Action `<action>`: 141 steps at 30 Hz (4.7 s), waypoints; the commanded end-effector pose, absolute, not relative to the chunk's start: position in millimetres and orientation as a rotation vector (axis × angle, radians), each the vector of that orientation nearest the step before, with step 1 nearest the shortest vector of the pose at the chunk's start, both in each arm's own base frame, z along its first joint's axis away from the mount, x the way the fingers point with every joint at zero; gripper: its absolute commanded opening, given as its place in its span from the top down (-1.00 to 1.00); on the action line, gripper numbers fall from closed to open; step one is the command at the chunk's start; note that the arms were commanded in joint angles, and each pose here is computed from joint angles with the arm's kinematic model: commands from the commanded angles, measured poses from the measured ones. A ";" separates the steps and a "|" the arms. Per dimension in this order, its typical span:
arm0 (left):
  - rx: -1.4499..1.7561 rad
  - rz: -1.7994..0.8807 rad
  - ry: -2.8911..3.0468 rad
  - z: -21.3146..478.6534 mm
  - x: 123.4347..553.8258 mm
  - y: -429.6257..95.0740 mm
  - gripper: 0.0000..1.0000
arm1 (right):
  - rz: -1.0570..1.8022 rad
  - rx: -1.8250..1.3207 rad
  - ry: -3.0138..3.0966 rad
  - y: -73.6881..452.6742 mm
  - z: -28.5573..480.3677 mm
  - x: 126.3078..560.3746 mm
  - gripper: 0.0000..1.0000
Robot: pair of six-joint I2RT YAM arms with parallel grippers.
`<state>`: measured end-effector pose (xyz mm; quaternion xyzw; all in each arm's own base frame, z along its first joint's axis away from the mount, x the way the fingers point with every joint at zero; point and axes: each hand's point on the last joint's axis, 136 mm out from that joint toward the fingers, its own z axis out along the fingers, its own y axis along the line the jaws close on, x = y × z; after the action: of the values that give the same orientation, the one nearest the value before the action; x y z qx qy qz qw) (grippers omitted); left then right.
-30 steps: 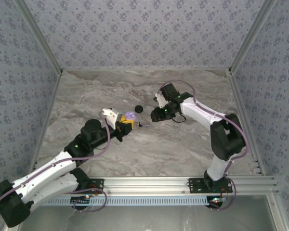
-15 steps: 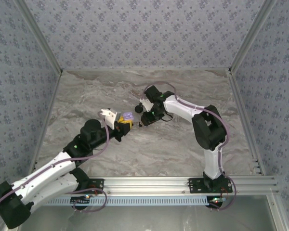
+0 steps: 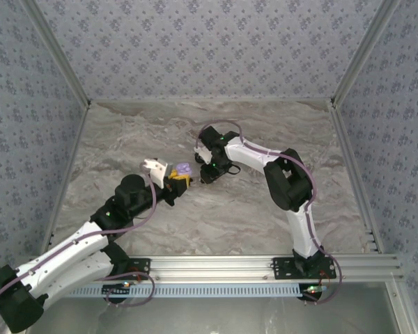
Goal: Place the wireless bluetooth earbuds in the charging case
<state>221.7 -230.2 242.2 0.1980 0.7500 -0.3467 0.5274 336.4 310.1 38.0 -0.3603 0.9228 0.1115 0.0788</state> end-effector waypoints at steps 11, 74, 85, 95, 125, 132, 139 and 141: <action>0.427 -0.821 1.782 245.8 223.6 -222.6 0.49 | 0.209 -1.129 2.815 305.3 14.5 335.6 0.27; 0.426 -0.817 1.799 238.7 225.4 -223.7 0.49 | -0.145 -0.578 3.065 222.5 -10.5 325.0 0.50; 0.425 -0.819 1.817 234.1 225.3 -224.6 0.49 | -0.097 -0.579 3.029 225.3 -1.4 326.6 0.58; 0.440 -0.844 1.864 220.1 227.0 -233.6 0.49 | 0.050 -0.612 2.954 234.6 12.6 329.0 0.60; 0.476 -0.929 1.848 173.7 238.9 -254.5 0.49 | 0.577 -0.462 2.695 229.1 97.1 323.0 0.63; 0.459 -0.936 1.840 172.8 242.8 -257.0 0.49 | 0.631 -0.468 2.619 232.2 126.5 320.7 0.63; 0.440 -0.958 1.821 175.0 247.8 -262.3 0.49 | 0.684 -0.497 2.524 240.1 159.5 317.1 0.62; 0.438 -0.964 1.812 176.1 248.8 -264.4 0.49 | 0.695 -0.509 2.493 243.1 168.9 316.1 0.62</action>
<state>244.1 -257.5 152.9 0.1836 0.7763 -0.3754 0.4719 319.4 235.0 146.2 -0.1791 0.9279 0.2334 0.2289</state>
